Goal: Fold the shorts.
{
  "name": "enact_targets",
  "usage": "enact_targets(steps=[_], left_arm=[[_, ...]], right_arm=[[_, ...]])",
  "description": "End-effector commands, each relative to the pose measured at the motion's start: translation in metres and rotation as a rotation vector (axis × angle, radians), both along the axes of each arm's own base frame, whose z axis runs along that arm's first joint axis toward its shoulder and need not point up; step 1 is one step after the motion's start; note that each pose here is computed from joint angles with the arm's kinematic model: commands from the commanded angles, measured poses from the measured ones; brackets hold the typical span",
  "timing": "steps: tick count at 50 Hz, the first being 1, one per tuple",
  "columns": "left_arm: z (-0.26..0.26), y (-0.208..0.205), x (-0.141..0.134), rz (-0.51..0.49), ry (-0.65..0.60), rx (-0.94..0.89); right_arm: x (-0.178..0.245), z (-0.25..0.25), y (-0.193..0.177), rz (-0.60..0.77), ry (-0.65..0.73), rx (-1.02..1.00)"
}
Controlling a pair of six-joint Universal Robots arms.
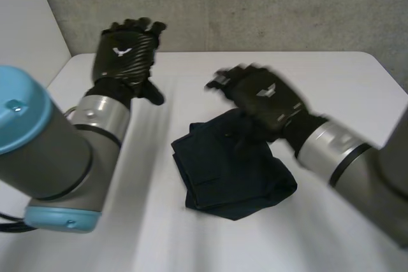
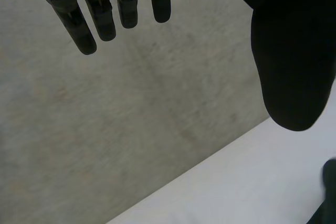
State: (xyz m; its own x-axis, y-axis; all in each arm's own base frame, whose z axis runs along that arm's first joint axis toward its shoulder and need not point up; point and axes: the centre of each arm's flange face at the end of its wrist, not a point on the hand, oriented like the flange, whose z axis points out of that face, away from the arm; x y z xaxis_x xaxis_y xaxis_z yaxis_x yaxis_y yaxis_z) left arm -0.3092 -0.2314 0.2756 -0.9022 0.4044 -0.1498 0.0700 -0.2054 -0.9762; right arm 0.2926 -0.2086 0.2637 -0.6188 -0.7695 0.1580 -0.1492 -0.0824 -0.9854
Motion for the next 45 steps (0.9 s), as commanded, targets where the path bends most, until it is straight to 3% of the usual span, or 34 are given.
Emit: enact_targets(steps=[1, 6, 12, 18, 26, 33, 37, 39, 42, 45], left_arm=[[-0.027, 0.025, -0.047, -0.139, -0.045, 0.127], [-0.067, 0.032, -0.06, -0.152, -0.112, 0.301], [-0.119, 0.028, -0.051, 0.005, -0.202, 0.498], [-0.151, 0.031, -0.045, 0.044, -0.311, 0.596], [-0.143, 0.03, -0.045, 0.044, -0.303, 0.583], [-0.067, 0.026, -0.045, 0.011, -0.156, 0.45], [-0.003, 0.017, -0.022, 0.043, -0.034, 0.336], [0.034, 0.014, -0.005, 0.06, 0.029, 0.261], [0.075, 0.01, 0.018, 0.076, 0.076, 0.167], [0.098, 0.007, 0.038, 0.1, 0.073, 0.111]], right_arm=[[-0.022, -0.002, -0.039, -0.15, -0.016, 0.114], [-0.012, -0.041, -0.061, -0.145, 0.05, 0.248], [-0.002, -0.101, -0.082, -0.112, 0.189, 0.396], [-0.001, -0.129, -0.086, -0.067, 0.322, 0.369], [-0.002, -0.122, -0.086, -0.045, 0.375, 0.28], [-0.001, -0.068, -0.086, -0.075, 0.296, 0.11], [-0.001, -0.02, -0.085, -0.145, 0.156, 0.005], [-0.011, 0.013, -0.09, -0.252, 0.032, -0.027], [-0.026, 0.062, -0.083, -0.381, -0.123, -0.078], [-0.036, 0.089, -0.075, -0.44, -0.171, -0.115]])
